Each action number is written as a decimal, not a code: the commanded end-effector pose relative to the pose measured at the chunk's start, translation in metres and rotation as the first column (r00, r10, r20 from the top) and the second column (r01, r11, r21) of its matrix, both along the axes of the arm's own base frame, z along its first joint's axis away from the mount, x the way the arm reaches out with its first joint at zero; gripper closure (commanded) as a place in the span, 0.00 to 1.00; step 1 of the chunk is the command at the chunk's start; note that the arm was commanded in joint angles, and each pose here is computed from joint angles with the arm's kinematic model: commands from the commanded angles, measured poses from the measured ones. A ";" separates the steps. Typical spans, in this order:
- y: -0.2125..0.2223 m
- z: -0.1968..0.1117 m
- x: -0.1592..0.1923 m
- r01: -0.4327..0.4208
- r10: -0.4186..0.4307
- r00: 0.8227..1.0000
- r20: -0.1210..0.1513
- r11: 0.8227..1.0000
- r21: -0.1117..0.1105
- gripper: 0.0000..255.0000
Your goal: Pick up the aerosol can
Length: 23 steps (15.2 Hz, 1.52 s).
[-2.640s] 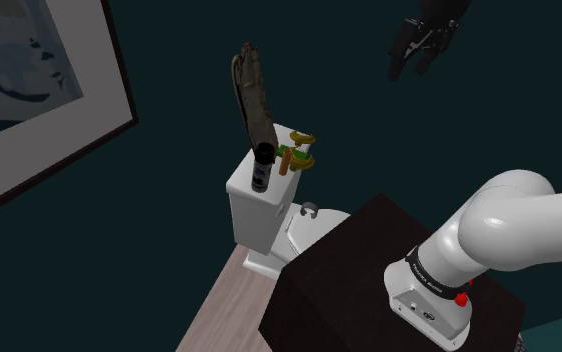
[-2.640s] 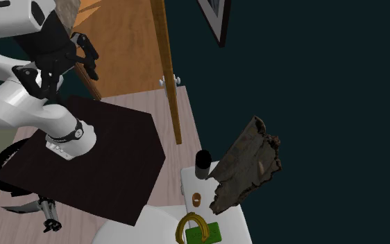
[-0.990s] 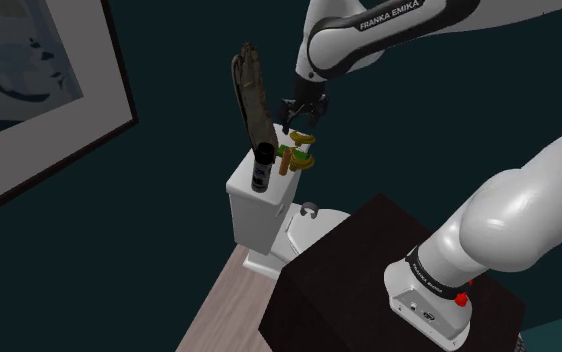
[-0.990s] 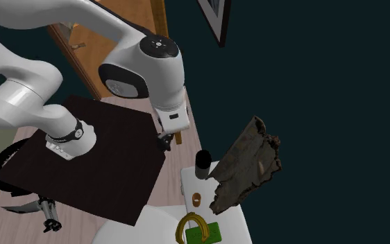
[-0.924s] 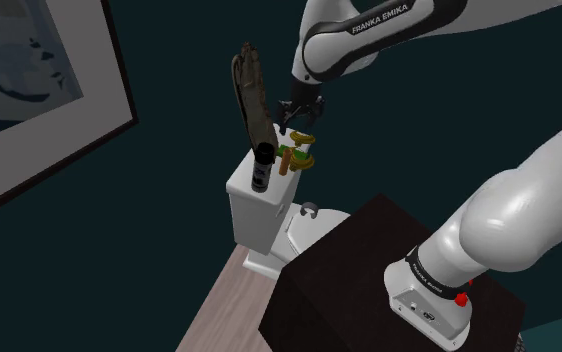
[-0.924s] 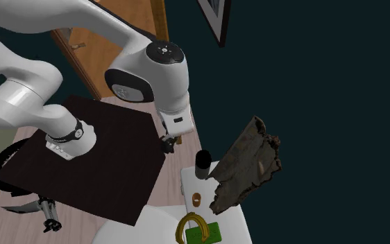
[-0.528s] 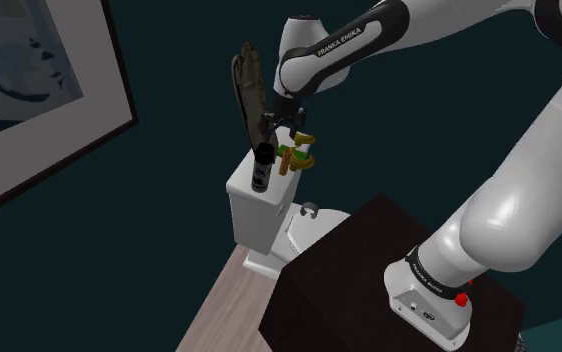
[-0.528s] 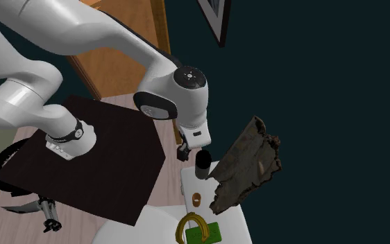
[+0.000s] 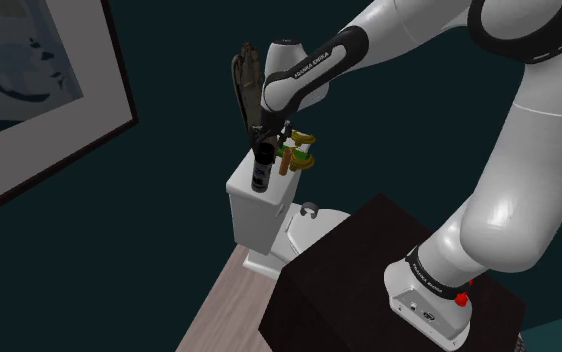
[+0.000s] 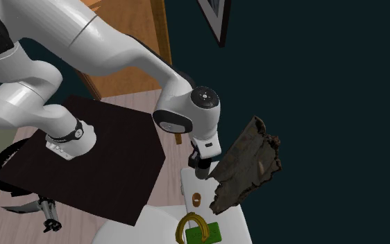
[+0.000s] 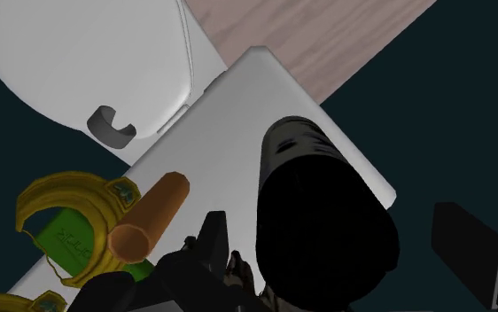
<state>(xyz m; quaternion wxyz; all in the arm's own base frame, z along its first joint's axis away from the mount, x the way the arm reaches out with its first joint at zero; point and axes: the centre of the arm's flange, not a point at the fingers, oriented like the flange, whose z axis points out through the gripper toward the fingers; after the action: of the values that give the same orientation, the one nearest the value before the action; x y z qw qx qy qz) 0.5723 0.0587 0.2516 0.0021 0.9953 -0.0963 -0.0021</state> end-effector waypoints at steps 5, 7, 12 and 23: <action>0.000 -0.020 -0.001 0.000 0.000 1.000 0.001 1.000 0.000 1.00; 0.000 -0.020 -0.001 0.000 0.000 1.000 0.001 1.000 0.000 1.00; 0.000 -0.019 -0.001 0.000 0.000 1.000 0.001 1.000 0.000 1.00; 0.000 0.028 -0.001 0.000 0.000 1.000 0.001 1.000 0.000 1.00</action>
<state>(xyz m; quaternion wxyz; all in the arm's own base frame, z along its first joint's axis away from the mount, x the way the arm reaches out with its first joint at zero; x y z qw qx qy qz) 0.5722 0.0589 0.2743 0.0022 0.9953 -0.0964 -0.0021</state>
